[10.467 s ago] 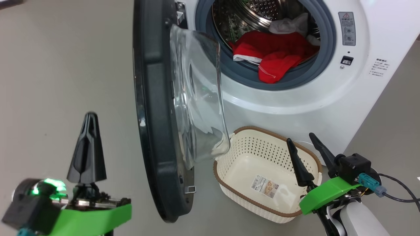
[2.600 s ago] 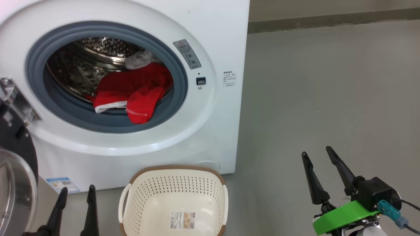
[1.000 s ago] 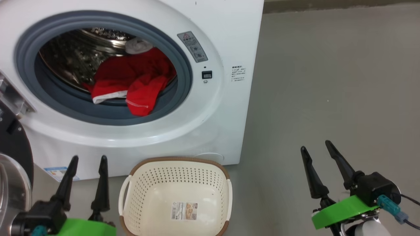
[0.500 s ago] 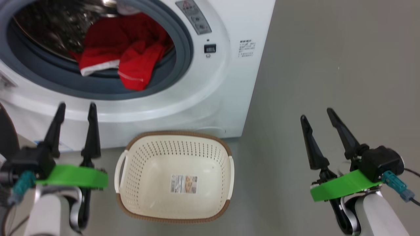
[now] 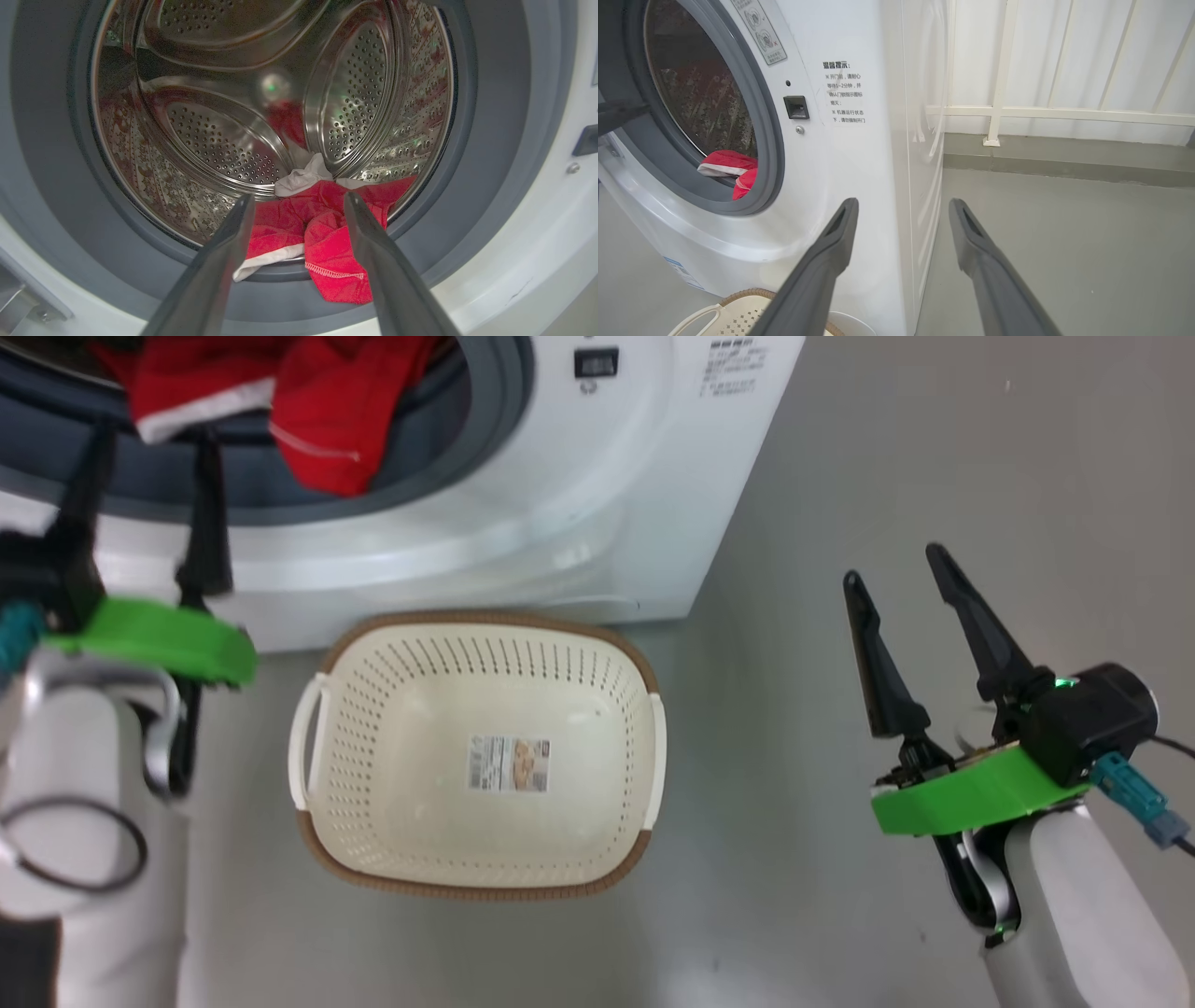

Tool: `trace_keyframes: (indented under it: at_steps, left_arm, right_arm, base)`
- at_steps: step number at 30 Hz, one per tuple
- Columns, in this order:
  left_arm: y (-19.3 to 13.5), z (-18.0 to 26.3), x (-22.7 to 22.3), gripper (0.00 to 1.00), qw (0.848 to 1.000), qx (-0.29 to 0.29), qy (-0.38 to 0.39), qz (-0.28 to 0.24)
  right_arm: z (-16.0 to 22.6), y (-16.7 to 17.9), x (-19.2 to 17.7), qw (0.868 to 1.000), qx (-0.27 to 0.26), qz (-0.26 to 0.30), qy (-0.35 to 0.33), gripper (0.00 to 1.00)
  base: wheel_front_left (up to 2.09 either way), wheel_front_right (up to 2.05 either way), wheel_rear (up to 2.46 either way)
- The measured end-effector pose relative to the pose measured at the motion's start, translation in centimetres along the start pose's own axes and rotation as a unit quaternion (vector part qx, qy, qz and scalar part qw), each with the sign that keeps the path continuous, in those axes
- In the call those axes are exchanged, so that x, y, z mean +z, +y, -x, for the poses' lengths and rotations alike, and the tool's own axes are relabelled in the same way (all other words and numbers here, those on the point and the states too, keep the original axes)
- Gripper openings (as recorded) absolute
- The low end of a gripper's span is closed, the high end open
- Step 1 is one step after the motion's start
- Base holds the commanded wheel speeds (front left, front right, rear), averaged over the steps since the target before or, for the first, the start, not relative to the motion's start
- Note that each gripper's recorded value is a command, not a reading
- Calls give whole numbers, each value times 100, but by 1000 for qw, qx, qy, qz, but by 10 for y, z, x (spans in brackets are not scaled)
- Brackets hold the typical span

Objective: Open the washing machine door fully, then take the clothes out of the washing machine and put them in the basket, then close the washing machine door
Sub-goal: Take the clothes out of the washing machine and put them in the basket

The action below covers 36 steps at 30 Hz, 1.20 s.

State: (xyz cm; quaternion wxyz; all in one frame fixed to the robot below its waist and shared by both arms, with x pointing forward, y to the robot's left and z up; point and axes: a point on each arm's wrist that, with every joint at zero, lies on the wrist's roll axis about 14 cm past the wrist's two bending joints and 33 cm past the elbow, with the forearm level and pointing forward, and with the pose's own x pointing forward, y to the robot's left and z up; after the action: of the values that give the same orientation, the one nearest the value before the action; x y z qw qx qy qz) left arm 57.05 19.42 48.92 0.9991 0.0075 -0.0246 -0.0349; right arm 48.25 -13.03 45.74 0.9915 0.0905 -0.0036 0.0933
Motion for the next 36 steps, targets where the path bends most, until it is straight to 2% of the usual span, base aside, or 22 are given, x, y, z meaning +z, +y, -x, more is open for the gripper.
trace_keyframes:
  at_steps: [10,22,28,33,35,36]
  left_arm:
    - [10,-57,-52,100,995,-3,65,-79]
    - [23,-83,-114,100,965,-5,164,-206]
    - [39,-90,-119,100,945,6,181,-272]
    - [47,-94,-121,100,938,21,185,-292]
    - [48,-93,-125,0,936,22,194,-293]
    - [49,-92,-127,0,935,22,198,-293]
  right_arm:
    - [-20,-11,-35,1000,-3,-2,28,100]
    - [-11,-33,-60,998,-29,2,60,100]
    - [-12,-33,-63,998,-29,-13,63,100]
    - [-11,-34,-69,997,-31,-16,70,100]
    - [-11,-34,-70,997,-31,-17,71,100]
    - [-10,-34,-71,997,-31,-17,72,100]
  base:
    - [0,0,0]
    - [0,0,0]
    - [0,0,0]
    - [0,0,0]
    - [0,0,0]
    - [0,0,0]
